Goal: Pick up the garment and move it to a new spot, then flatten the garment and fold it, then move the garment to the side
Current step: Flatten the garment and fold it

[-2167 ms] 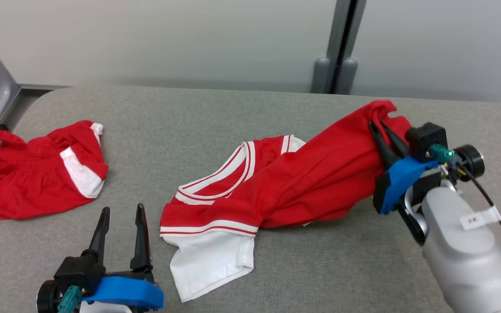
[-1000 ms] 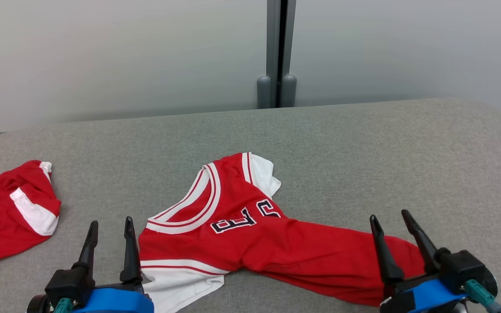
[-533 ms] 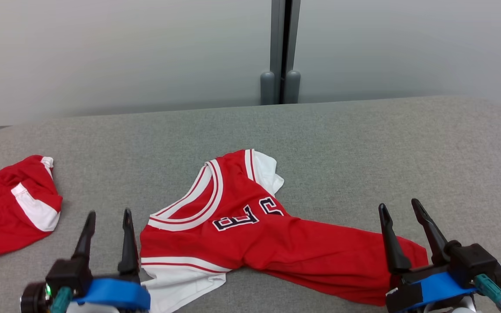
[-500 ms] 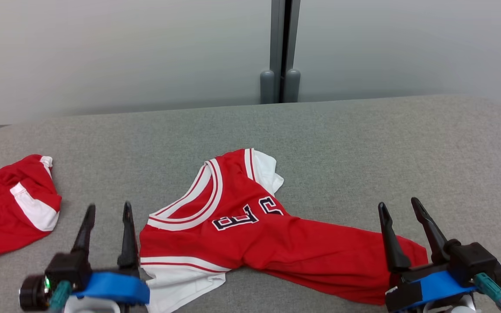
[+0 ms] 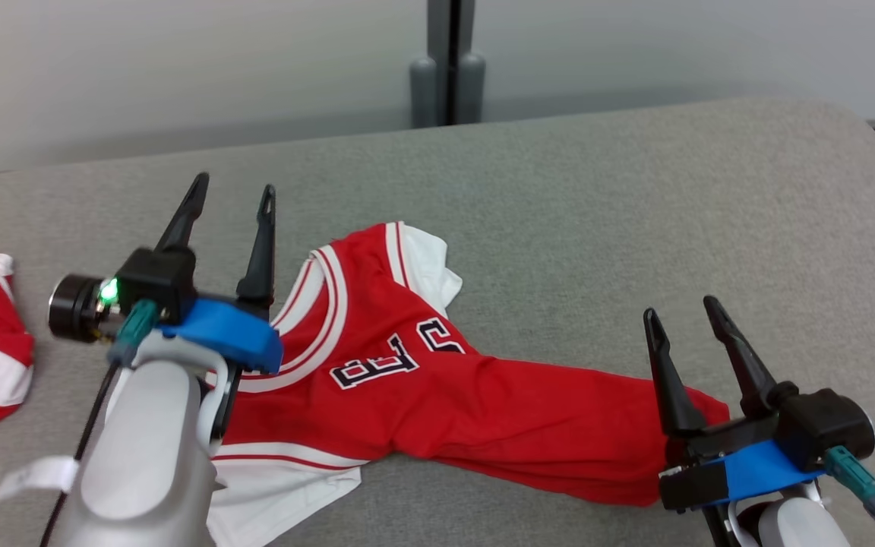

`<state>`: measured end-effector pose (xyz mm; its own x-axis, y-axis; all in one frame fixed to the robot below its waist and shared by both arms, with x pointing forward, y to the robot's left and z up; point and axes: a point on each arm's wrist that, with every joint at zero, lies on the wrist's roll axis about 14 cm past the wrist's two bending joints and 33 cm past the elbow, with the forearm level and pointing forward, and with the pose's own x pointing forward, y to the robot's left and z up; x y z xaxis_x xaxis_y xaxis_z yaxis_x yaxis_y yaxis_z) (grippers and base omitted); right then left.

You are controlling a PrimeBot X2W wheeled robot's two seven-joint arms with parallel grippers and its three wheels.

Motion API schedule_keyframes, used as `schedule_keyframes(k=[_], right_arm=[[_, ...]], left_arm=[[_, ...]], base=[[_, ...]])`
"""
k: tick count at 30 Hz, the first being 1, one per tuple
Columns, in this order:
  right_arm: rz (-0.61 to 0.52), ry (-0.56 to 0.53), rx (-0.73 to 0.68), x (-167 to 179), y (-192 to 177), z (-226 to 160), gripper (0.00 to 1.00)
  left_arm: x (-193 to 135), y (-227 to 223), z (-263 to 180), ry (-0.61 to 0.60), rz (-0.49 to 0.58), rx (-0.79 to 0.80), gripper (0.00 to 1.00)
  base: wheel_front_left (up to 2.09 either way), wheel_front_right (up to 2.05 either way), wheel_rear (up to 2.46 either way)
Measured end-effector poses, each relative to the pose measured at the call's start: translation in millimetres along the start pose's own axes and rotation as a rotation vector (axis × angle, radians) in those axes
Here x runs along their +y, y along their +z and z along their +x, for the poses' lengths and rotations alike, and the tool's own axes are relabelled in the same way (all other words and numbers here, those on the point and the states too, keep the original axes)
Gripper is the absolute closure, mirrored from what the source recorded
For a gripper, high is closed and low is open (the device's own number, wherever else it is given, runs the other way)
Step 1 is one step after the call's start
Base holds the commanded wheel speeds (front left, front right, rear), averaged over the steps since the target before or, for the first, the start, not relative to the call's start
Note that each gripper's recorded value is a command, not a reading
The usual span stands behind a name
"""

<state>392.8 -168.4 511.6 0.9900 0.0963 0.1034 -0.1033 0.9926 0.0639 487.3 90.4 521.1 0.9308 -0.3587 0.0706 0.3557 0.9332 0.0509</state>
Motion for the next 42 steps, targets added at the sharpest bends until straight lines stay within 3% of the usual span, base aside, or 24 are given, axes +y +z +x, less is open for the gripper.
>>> schedule_keyframes(k=[12,21,32,33,35,40,42], right_arm=[[-0.05,-0.101,0.011,-38,-2,1,0.0],[-0.079,-0.155,0.016,-57,-1,-2,0.0],[-0.09,-0.175,0.032,-65,-6,-2,0.0],[-0.091,-0.175,0.03,-65,-5,-2,0.0],[-0.091,-0.173,0.025,-64,-4,-2,0.0],[-0.089,-0.165,-0.005,-61,6,-1,0.0],[-0.083,-0.154,-0.026,-57,13,-1,0.0]], left_arm=[[-39,-75,58,-0.174,-0.006,0.266,0.0],[-40,-151,40,-0.198,-0.011,0.543,0.0],[-34,-185,29,-0.204,0.014,0.695,0.0],[-37,-186,28,-0.208,0.008,0.71,0.09],[-38,-185,28,-0.214,0.01,0.713,1.0],[-40,-166,31,-0.218,0.0,0.645,1.0],[-35,-140,39,-0.207,0.0,0.548,1.0]], base=[[0.0,0.0,0.0],[0.0,0.0,0.0],[0.0,0.0,0.0],[0.0,0.0,0.0],[0.0,0.0,0.0],[0.0,0.0,0.0],[0.0,0.0,0.0]])
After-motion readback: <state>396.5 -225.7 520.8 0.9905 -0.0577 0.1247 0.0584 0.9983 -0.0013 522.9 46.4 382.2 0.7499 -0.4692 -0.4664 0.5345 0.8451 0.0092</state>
